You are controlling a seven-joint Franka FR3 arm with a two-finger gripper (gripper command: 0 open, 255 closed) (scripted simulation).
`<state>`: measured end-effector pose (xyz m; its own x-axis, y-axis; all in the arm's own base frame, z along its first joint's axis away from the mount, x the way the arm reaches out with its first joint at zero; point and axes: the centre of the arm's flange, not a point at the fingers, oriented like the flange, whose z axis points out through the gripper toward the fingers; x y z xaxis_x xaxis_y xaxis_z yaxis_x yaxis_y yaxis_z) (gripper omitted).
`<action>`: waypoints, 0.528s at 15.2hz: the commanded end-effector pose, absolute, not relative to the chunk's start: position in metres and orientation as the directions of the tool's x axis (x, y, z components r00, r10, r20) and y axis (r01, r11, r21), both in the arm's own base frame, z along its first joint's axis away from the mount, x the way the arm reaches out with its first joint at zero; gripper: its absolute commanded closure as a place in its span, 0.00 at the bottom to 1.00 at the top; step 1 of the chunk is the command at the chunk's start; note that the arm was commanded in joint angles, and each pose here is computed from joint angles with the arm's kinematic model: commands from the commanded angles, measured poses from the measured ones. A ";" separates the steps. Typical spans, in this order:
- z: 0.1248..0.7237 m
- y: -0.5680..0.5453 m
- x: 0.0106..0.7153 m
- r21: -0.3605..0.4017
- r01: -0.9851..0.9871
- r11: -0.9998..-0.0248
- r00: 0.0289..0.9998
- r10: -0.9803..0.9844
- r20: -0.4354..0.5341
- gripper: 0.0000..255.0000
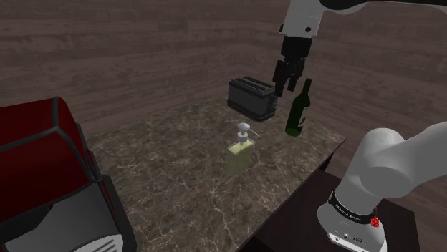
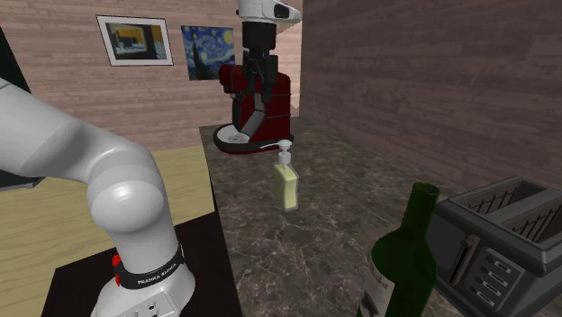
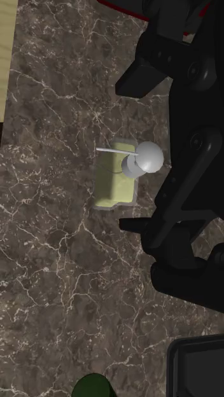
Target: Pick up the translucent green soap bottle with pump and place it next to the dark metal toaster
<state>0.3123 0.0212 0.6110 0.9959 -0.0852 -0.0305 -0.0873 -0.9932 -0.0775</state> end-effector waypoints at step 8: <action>0.540 0.065 0.361 0.027 -0.128 -0.991 0.992 -0.129 -0.003 0.00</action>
